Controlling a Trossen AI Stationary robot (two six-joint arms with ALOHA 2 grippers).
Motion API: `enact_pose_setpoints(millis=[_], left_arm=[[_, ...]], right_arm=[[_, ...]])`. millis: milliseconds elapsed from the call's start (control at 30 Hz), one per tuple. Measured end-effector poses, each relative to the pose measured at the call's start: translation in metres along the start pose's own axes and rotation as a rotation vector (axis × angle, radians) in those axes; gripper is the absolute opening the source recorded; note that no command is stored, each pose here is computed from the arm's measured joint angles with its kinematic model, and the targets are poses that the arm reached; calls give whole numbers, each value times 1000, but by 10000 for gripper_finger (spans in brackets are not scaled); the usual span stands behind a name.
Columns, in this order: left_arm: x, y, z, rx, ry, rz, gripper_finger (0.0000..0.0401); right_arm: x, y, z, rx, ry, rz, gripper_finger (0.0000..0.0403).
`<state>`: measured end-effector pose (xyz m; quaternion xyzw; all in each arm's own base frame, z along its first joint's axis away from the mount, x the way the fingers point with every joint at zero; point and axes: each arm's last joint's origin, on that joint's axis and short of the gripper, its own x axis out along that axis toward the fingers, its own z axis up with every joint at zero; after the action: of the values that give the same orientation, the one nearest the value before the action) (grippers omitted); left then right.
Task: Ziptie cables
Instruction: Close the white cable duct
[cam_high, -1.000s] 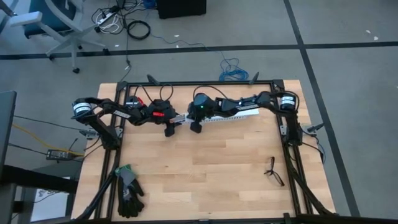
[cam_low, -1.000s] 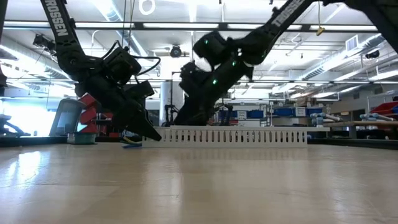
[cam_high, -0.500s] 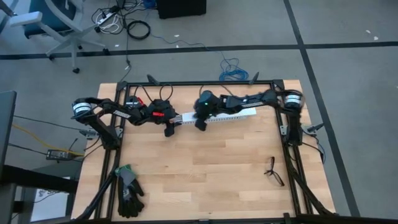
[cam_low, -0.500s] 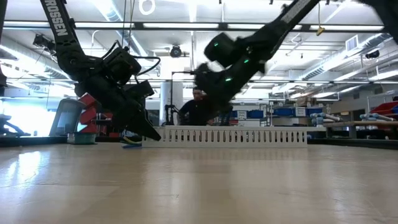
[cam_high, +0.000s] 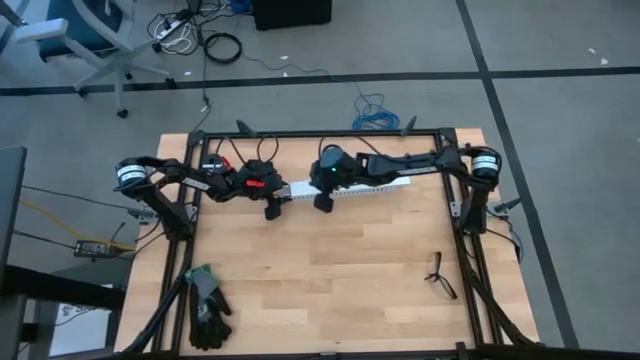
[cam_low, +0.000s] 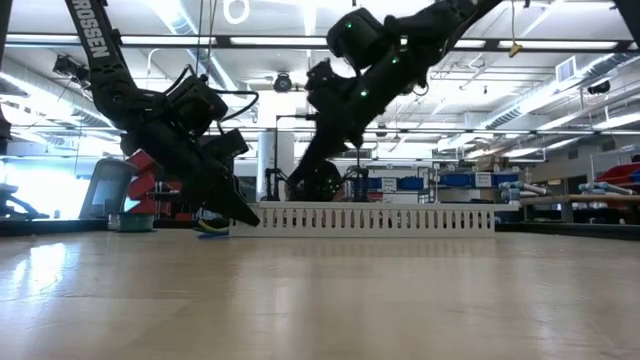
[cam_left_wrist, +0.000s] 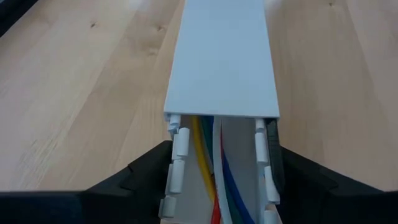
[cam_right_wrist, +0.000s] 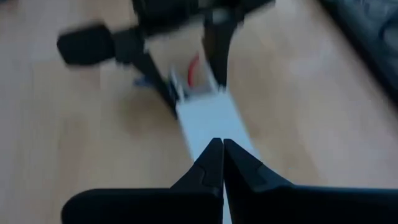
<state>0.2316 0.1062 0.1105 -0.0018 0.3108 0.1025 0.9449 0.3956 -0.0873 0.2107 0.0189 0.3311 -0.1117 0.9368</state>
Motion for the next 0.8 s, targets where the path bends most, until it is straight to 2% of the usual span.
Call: enact_pose_setpoints(millis=[67, 167, 267, 367, 433, 600, 800], left_arm=[[0, 0, 0, 0, -2, 0, 243], [0, 0, 0, 1, 0, 1, 243], [0, 0, 0, 2, 0, 4, 243], [0, 0, 0, 2, -1, 3, 243], [0, 0, 0, 2, -3, 3, 243], [0, 0, 0, -18, 2, -1, 244], [0, 0, 0, -51, 4, 0, 261]], right_arm=[[1, -5, -8, 49, 81, -7, 0], [30, -12, -30, 106, 149, 32, 0], [62, -13, -29, 123, 68, 162, 0], [77, -9, -18, 85, 0, 190, 0], [76, -5, -9, 38, -64, 188, 0], [49, 6, 12, -56, -108, 103, 0], [39, 8, 12, -64, -51, 94, 0]])
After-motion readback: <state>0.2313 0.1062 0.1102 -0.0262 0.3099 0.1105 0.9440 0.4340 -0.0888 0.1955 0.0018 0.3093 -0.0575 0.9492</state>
